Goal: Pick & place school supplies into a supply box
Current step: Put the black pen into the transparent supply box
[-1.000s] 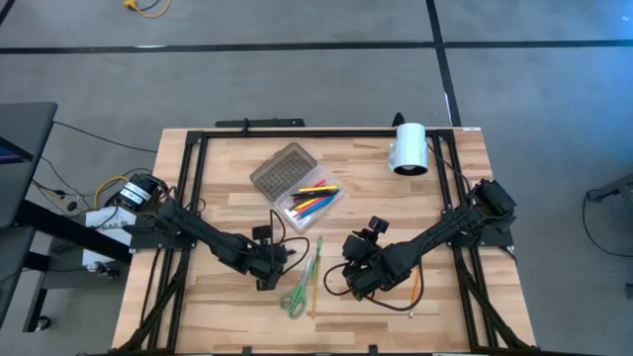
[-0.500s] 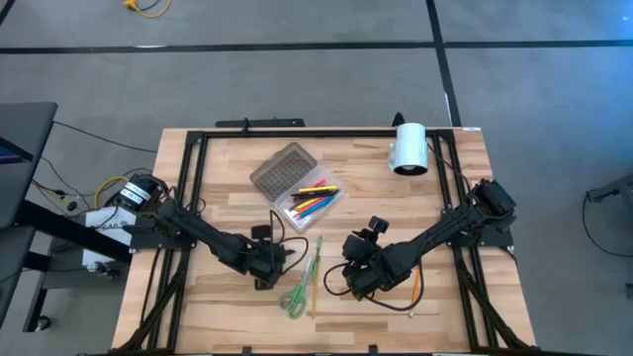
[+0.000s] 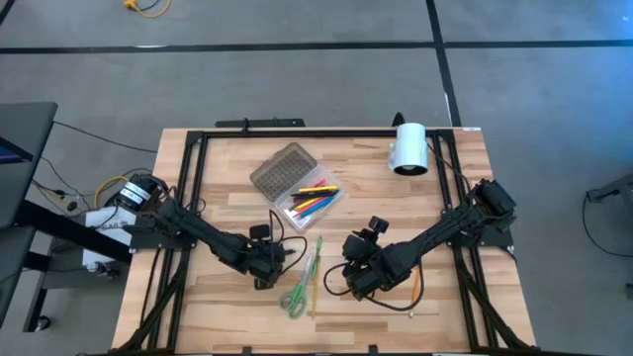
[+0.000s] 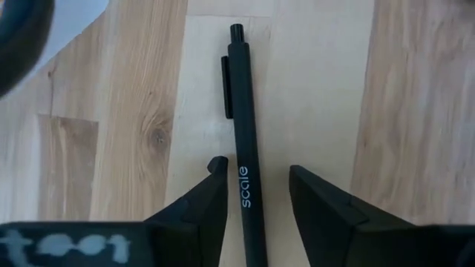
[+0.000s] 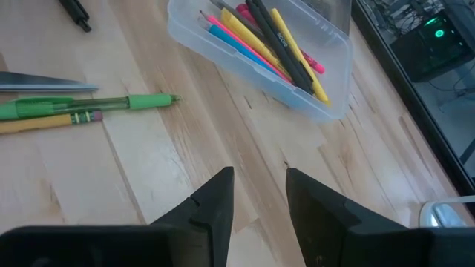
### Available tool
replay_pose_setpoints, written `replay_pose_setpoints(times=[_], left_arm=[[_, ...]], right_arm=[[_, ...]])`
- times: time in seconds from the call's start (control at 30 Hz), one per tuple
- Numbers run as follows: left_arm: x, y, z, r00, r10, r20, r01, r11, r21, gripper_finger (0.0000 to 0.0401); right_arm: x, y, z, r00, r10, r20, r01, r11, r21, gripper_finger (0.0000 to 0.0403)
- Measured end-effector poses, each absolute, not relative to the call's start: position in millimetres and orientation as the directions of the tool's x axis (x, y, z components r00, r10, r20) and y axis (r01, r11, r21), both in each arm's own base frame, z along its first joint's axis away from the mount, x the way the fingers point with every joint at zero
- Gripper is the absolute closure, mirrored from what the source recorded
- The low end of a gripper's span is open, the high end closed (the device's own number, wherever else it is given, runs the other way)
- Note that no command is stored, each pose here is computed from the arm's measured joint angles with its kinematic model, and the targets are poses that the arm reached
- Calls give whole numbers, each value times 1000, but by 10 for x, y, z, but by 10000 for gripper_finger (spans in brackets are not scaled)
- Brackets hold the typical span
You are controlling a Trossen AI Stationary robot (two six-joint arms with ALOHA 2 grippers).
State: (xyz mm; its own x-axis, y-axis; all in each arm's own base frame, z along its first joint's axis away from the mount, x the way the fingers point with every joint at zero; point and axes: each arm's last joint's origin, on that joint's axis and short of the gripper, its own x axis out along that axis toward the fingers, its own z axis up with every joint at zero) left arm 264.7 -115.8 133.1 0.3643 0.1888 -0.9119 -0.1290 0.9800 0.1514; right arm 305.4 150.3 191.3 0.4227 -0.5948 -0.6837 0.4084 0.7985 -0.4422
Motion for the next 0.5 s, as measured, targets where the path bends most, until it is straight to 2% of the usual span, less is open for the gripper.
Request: replay_pose_setpoints(times=[0.5], left_arm=[[2622,-1040,1227,348,148,-926,-121,986,112,335]], right_arm=[[3055,1503,1913,423,-595,-684,409,799,-442,285]])
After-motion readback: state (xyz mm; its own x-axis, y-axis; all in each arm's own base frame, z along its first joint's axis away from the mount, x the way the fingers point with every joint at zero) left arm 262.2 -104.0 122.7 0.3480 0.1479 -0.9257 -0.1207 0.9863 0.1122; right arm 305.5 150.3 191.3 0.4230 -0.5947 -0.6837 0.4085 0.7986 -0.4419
